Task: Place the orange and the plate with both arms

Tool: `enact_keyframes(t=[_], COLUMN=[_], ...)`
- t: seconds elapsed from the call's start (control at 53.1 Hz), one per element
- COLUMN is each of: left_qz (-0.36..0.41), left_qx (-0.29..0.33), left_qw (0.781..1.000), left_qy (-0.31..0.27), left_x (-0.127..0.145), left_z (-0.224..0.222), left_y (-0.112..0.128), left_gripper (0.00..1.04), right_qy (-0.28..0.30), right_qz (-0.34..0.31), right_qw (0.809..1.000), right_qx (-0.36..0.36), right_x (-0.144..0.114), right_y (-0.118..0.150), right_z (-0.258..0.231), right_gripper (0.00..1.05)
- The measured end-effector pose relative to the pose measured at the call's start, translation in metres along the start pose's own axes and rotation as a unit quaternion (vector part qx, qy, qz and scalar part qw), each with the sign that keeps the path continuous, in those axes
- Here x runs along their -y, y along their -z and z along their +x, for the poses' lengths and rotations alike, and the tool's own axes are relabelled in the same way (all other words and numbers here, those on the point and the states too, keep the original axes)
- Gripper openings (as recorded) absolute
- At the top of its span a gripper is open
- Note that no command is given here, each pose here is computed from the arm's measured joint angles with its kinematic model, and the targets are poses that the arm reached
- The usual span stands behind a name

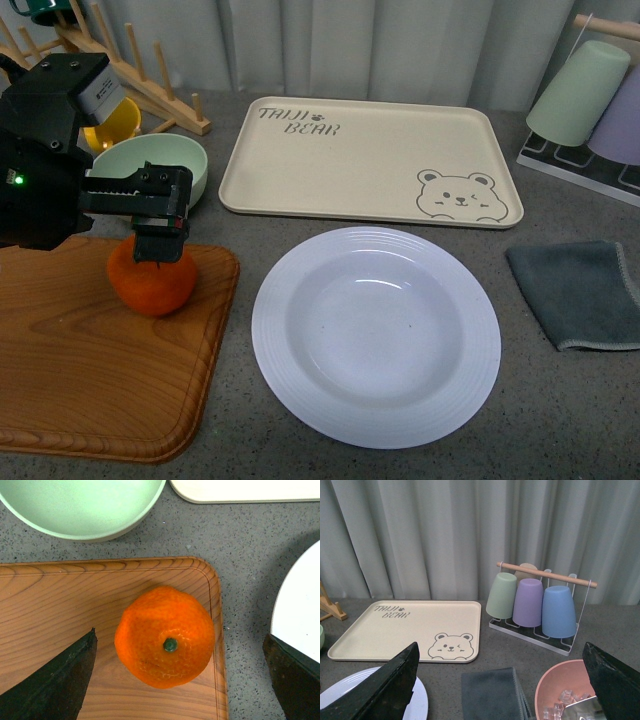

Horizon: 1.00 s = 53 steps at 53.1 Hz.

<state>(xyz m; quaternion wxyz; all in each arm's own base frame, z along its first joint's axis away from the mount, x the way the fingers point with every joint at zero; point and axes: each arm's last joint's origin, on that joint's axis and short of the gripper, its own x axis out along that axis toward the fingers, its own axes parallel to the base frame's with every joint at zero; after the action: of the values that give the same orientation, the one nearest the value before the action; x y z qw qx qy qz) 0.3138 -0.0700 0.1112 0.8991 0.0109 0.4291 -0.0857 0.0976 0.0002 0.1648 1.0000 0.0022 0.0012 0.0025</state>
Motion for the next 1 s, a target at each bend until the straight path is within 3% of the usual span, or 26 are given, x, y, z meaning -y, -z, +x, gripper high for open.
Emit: enact_keyframes(t=[0.622, 0.829, 0.999], left_qz=[-0.008, -0.008, -0.006], left_qx=[-0.060, -0.050, -0.042], left_qw=[0.998, 0.998, 0.999], left_qy=[0.014, 0.022, 0.027], left_x=[-0.002, -0.002, -0.001], left_z=[0.032, 0.036, 0.033], left_y=[0.020, 0.012, 0.010], left_gripper=[0.98, 0.73, 0.67], right_qy=[0.000, 0.000, 0.000], right_qz=[0.000, 0.000, 0.000], right_qw=[1.000, 1.000, 1.000], right_qx=[0.000, 0.000, 0.000], right_x=[0.000, 0.000, 0.000], right_y=[0.000, 0.000, 0.000], right_z=[0.000, 0.000, 0.000], right_gripper=[0.96, 0.96, 0.96])
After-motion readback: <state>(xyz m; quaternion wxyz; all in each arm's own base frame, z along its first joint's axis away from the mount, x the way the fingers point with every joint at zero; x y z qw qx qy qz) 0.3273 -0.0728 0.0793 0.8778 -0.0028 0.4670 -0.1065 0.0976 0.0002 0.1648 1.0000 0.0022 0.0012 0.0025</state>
